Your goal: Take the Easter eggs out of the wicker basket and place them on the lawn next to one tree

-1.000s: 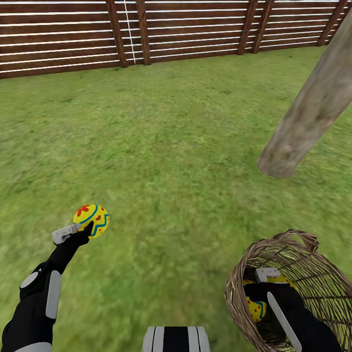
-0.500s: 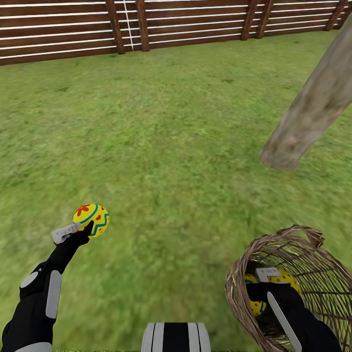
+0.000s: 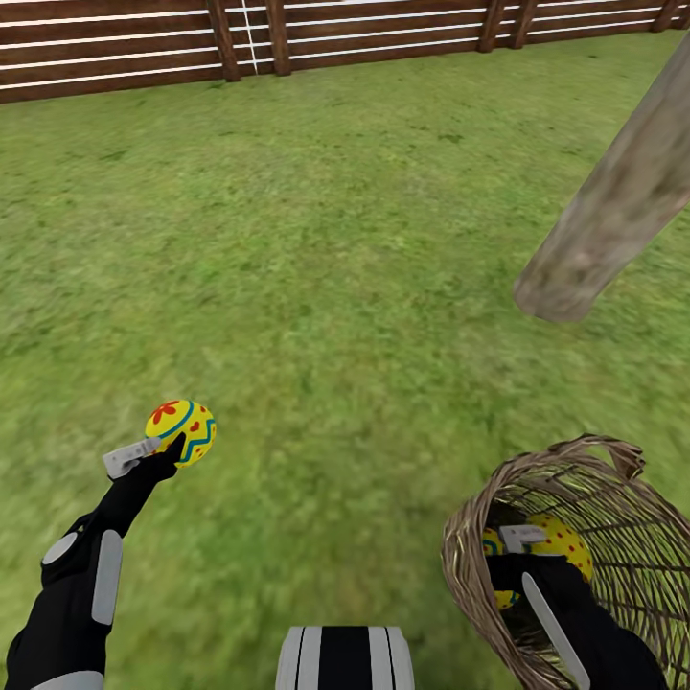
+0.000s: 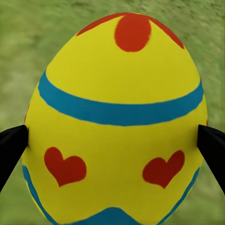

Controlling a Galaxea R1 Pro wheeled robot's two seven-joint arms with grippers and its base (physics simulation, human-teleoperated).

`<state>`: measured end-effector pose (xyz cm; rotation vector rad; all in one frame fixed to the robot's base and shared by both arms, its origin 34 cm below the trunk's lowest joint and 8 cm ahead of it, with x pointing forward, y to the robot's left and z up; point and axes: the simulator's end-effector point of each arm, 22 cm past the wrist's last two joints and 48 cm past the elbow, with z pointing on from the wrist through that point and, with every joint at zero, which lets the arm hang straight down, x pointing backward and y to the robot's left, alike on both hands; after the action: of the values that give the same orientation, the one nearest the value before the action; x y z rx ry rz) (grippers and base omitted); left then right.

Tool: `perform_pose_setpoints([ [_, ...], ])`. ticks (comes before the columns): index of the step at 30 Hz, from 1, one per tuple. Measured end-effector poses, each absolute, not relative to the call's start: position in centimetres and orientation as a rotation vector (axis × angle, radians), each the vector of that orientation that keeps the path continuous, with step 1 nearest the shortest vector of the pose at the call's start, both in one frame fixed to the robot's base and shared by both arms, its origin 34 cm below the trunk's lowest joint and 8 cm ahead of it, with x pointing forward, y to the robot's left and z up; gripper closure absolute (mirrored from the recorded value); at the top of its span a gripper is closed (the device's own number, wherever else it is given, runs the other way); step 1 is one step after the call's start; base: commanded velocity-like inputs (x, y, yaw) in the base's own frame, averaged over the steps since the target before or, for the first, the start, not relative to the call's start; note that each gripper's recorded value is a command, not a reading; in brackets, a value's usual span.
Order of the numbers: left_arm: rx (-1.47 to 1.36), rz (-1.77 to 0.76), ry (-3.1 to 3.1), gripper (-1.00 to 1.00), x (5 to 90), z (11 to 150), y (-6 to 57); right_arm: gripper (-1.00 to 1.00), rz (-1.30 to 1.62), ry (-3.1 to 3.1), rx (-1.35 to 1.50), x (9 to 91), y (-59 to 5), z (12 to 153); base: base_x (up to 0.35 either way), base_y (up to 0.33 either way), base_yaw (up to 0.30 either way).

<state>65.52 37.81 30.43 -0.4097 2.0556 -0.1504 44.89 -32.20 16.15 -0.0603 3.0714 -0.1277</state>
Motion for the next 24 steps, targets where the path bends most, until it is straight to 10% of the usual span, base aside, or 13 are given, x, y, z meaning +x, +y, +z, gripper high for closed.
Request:
perform_pose_setpoints([
  [13, -0.415, -0.155, 2.064, 1.0, 65.3, 29.9, 37.6, -1.0, -0.109, 3.058, -0.125, 45.4, -30.9, 16.3, 0.0, 0.0, 0.0],
  [14, -0.415, -0.155, 2.064, 1.0, 65.3, 29.9, 37.6, 1.0, -0.109, 3.058, -0.125, 45.3, -30.9, 16.3, 0.0, 0.0, 0.0],
  [24, -0.416, -0.155, 2.065, 1.0, 65.3, 29.8, 37.6, 1.0, -0.114, 3.057, -0.116, 45.4, -31.2, 16.3, 0.0, 0.0, 0.0],
])
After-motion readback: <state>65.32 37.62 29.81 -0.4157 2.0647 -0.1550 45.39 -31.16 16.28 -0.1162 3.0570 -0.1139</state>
